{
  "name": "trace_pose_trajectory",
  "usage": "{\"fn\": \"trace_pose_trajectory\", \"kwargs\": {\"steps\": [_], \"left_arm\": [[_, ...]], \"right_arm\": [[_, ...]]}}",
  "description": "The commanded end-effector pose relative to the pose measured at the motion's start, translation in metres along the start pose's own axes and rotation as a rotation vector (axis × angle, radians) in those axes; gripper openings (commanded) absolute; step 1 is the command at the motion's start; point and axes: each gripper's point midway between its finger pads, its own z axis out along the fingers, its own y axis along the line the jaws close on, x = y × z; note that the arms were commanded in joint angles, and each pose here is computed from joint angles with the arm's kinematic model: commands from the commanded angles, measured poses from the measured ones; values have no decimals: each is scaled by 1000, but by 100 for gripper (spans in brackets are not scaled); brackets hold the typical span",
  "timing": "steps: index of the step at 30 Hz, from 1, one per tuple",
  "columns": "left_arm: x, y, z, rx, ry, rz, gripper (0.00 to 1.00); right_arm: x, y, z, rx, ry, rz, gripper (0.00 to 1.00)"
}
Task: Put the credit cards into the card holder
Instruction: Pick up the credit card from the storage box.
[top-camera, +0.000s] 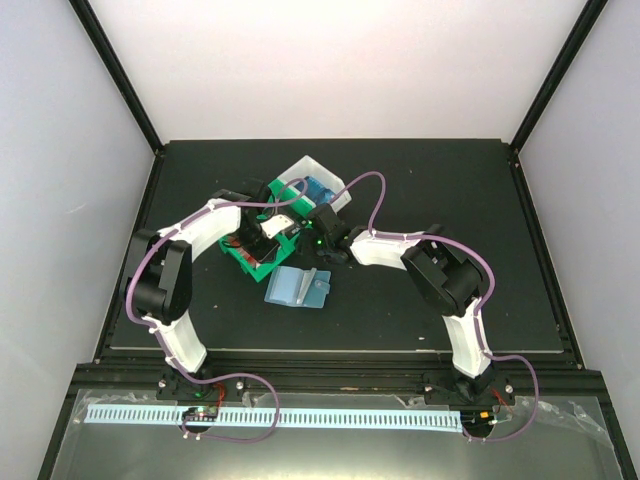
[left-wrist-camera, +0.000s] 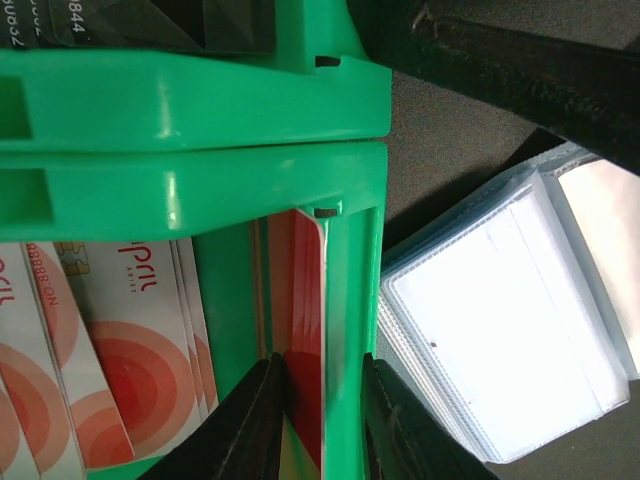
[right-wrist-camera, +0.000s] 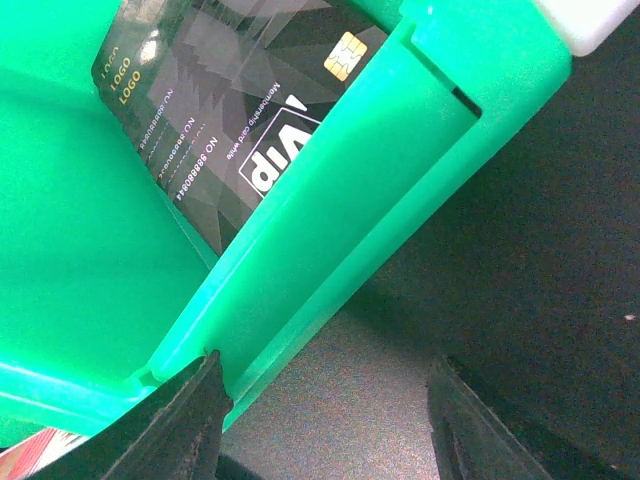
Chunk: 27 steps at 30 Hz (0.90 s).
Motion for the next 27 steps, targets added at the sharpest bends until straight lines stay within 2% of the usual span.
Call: {"fn": "trace_pose_trajectory", "kwargs": {"steps": [1, 19, 23, 27], "left_arm": [[-9, -22, -15, 92, -60, 23, 23], [-8, -20, -16, 79, -61, 12, 20], [-8, -26, -16, 114, -66, 15, 26], [-7, -29, -15, 133, -66, 15, 27]], "right_arm": [[42, -39, 13, 136, 116, -21, 57], [40, -39, 12, 139, 114, -25, 57], [41, -40, 13, 140, 116, -26, 57], [41, -40, 13, 141, 117, -27, 57]]}}
